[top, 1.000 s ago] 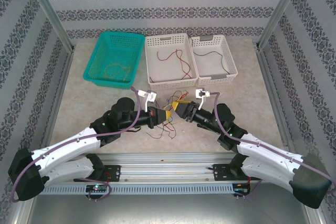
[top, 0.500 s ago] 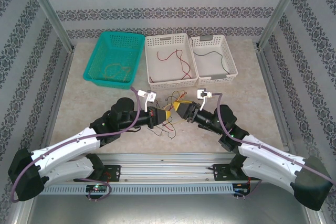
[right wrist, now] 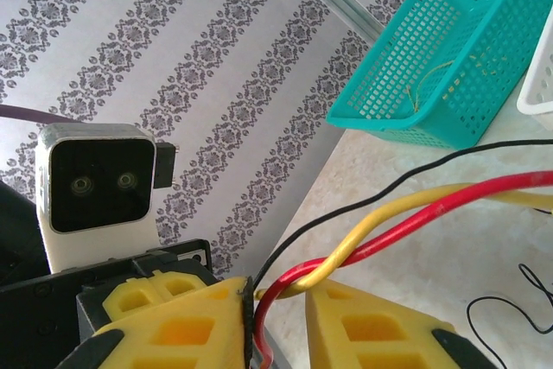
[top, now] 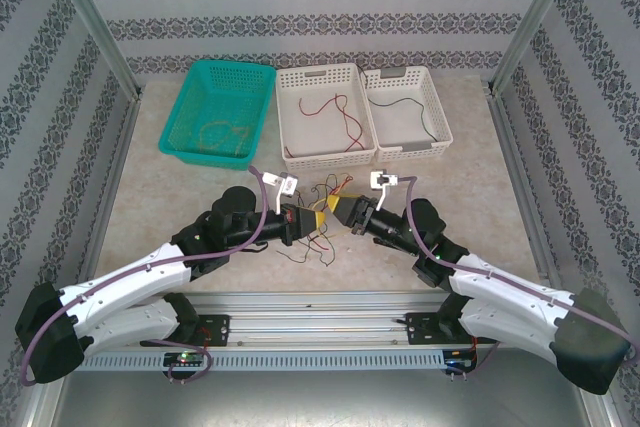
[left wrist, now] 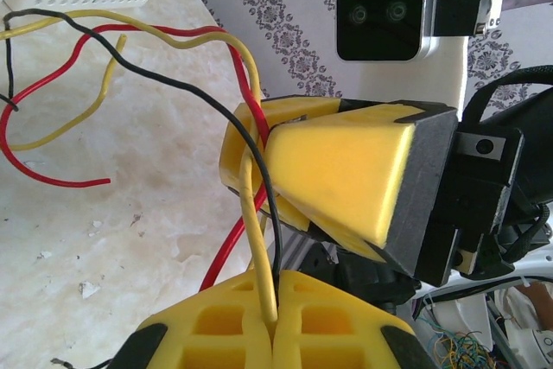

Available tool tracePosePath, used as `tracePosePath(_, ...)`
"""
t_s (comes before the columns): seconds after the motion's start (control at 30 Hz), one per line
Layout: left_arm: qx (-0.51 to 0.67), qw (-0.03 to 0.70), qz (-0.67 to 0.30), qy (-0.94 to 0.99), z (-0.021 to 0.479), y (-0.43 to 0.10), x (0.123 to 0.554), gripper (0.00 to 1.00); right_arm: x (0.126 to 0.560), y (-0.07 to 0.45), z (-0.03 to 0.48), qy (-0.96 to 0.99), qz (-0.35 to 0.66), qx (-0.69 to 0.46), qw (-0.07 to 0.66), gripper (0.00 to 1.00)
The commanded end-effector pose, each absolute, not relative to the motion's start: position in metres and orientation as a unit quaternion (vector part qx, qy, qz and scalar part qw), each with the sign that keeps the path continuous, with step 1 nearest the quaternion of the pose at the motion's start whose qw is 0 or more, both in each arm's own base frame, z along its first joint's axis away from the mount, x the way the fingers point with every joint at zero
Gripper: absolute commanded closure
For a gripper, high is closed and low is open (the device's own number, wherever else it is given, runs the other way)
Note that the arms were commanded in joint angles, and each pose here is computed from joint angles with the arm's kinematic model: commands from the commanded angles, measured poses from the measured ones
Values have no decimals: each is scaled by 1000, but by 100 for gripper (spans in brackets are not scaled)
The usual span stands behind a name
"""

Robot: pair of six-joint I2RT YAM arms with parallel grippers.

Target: Untangle the cables

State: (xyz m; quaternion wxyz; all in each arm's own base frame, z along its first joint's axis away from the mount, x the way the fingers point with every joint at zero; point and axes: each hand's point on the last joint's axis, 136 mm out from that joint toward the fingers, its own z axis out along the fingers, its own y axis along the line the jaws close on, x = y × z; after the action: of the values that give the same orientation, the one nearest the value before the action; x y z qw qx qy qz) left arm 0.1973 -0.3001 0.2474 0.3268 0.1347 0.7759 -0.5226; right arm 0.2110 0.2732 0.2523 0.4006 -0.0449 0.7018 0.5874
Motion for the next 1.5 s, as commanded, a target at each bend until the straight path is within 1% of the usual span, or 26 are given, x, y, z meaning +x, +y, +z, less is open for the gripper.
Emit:
tracePosePath(0.0,145,349,-547,747,268,-304,193,100,205,278,264,684,604,-62,405,79)
tracePosePath(0.13,144,349,-547,747,268,-304,193,100,204,280,264,683,604,-65,405,87)
tracePosePath(0.23,143,354,-545,746,270,-301,193,100,203,278,263,684,598,-69,412,100)
tracePosePath(0.37,141,370,-537,745,279,-292,191,100,209,266,250,708,560,-54,426,100)
tracePosePath(0.47,141,386,-525,745,289,-280,188,100,218,249,229,738,519,-29,431,100)
tracePosePath(0.53,141,397,-515,746,295,-271,185,100,226,236,217,752,502,-5,426,100)
tracePosePath(0.57,142,402,-511,746,298,-267,184,100,228,229,198,765,494,9,414,100)
tracePosePath(0.67,143,408,-493,755,301,-255,180,100,237,210,180,776,485,46,400,100)
tracePosePath(0.83,144,425,-424,787,301,-224,179,100,248,173,153,797,450,112,386,100)
tracePosePath(0.97,147,435,-360,812,303,-198,179,100,252,151,149,805,423,133,394,100)
tracePosePath(1.2,142,465,-238,841,313,-148,187,100,250,104,151,825,329,179,423,100)
tracePosePath(1.3,135,478,-203,844,319,-133,191,100,245,81,146,828,296,213,425,100)
tracePosePath(1.37,133,485,-191,843,321,-128,194,100,243,73,149,821,297,225,432,100)
tracePosePath(1.4,131,487,-185,843,320,-126,195,100,244,67,164,814,297,230,443,100)
tracePosePath(1.47,134,487,-178,844,317,-126,198,100,243,66,173,811,304,225,447,100)
